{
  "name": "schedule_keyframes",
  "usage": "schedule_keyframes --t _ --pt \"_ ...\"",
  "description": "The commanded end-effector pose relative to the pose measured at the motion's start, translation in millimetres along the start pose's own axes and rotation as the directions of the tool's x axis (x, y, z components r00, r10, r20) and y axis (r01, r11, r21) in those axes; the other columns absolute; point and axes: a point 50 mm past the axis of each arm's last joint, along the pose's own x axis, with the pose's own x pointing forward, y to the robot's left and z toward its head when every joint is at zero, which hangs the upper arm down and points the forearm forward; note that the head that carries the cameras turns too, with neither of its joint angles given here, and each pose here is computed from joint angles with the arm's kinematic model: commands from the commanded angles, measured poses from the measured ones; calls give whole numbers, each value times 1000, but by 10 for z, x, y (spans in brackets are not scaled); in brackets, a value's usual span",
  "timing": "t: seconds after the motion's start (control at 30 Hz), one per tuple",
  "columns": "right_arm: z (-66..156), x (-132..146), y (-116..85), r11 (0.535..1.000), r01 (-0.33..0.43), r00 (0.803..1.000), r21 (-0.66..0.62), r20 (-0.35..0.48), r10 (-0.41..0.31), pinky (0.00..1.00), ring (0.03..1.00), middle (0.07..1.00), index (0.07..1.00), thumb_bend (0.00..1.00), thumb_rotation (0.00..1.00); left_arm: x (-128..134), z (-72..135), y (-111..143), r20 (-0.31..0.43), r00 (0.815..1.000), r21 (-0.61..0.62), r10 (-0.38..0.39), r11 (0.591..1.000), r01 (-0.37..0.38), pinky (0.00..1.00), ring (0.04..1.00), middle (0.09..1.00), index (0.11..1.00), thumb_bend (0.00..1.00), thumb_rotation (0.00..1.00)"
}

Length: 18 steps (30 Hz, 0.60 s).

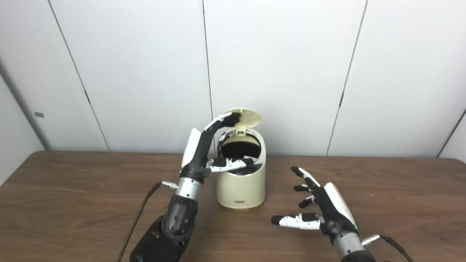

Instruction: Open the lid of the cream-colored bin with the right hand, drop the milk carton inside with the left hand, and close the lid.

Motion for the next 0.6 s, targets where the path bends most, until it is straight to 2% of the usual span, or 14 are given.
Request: schedule_keyframes --t 0.0,0.33,0.47,0.57 --pt "156 84 -132 999 38 997 -12 72 -37 551 786 919 908 801 265 192 157 41 71 997 -6 23 1000 -22 875 896 892 857 850 47" --pt "165 77 -118 999 30 997 -16 72 -29 533 776 919 911 795 259 158 178 93 79 995 -27 53 998 -51 821 867 860 844 828 79" --pt "160 79 -112 999 30 997 -16 69 -29 526 781 920 910 797 259 131 216 169 93 990 -38 102 994 -99 656 761 791 783 815 82" --pt "151 80 -110 999 31 997 -16 73 -30 526 779 917 908 798 251 121 241 233 108 985 -56 137 990 -132 604 713 757 754 791 72"
